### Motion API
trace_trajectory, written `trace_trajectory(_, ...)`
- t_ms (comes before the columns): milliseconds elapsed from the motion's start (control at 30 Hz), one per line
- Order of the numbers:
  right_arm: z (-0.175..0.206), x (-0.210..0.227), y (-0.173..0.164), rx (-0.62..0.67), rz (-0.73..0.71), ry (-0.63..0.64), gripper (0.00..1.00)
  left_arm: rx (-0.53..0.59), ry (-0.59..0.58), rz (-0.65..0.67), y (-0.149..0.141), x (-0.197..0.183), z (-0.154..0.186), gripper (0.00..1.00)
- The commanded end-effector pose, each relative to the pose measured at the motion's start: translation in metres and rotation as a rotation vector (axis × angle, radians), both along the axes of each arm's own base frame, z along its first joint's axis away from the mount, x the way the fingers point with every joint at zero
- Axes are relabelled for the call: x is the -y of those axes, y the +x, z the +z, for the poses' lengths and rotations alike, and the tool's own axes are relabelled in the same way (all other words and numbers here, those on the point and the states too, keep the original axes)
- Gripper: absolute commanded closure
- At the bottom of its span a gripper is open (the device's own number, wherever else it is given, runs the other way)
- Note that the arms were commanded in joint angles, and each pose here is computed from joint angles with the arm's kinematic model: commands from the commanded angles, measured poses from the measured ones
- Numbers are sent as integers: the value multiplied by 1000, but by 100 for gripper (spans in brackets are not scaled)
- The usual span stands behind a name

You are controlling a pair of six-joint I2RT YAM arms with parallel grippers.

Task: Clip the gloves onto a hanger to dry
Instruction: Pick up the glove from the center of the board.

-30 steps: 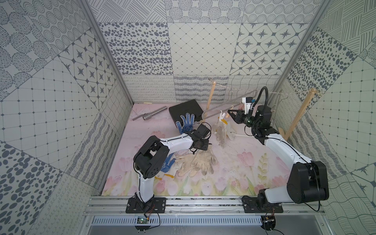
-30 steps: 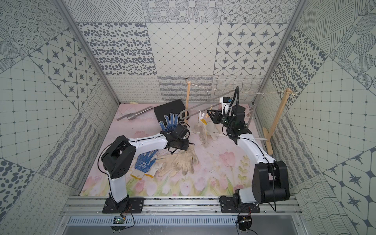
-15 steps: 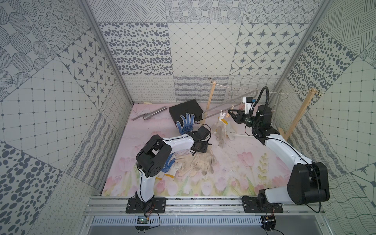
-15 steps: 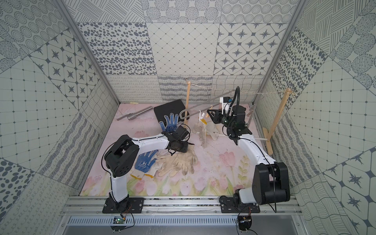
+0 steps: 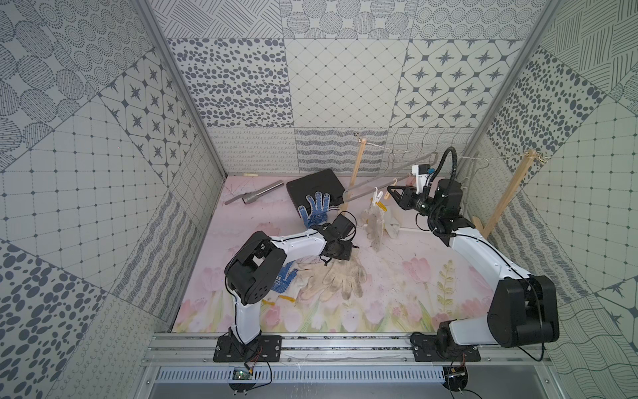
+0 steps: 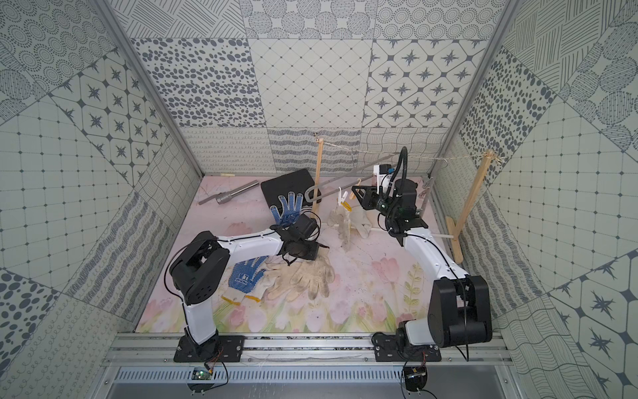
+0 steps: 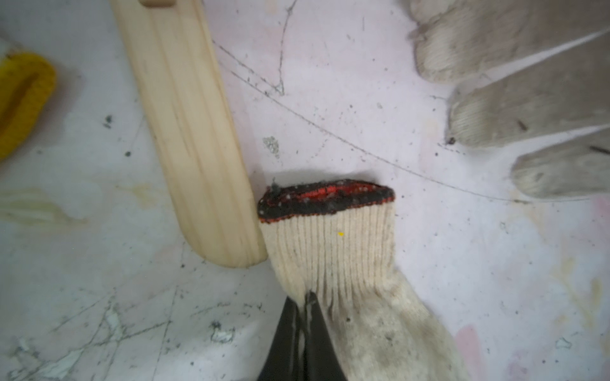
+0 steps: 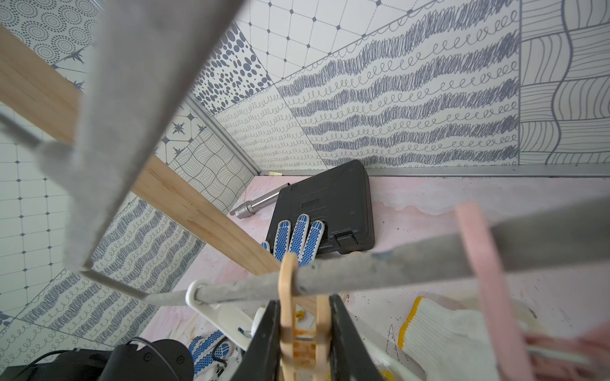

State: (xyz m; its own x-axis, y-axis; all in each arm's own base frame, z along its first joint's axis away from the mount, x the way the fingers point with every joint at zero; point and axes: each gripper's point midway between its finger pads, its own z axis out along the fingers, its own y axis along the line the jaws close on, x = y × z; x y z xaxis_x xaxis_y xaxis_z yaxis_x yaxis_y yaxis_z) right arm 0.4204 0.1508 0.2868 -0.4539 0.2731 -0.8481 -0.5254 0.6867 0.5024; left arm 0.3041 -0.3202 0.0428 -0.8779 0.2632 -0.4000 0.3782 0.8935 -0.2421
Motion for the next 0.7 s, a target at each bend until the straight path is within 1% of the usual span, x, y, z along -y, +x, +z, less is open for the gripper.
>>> trace_trajectory(0,27,0,-5,98,11,-3,84,140,-84,-109,-5,13,44,100)
trace_trajectory(133,29,0,-7,94,15,-4,84,262,-120,-164,-16,19,82,100)
trace_trajectory(267,33,0,-10,98,15,-8,84,389,-148,-282,-38,34,115,100)
trace_trajectory(367,34,1,-13,89,16,-15,84,457,-228,-352,-58,47,142,100)
trace_trajectory(467,33,1,-14,64,15,-22,84,522,-342,-382,-75,57,168,100)
trace_trajectory(533,32,2,-16,48,11,-20,84,578,-394,-390,-83,63,184,100)
trace_trajectory(667,34,3,-21,25,6,-1,84,678,-401,-372,-87,76,202,100)
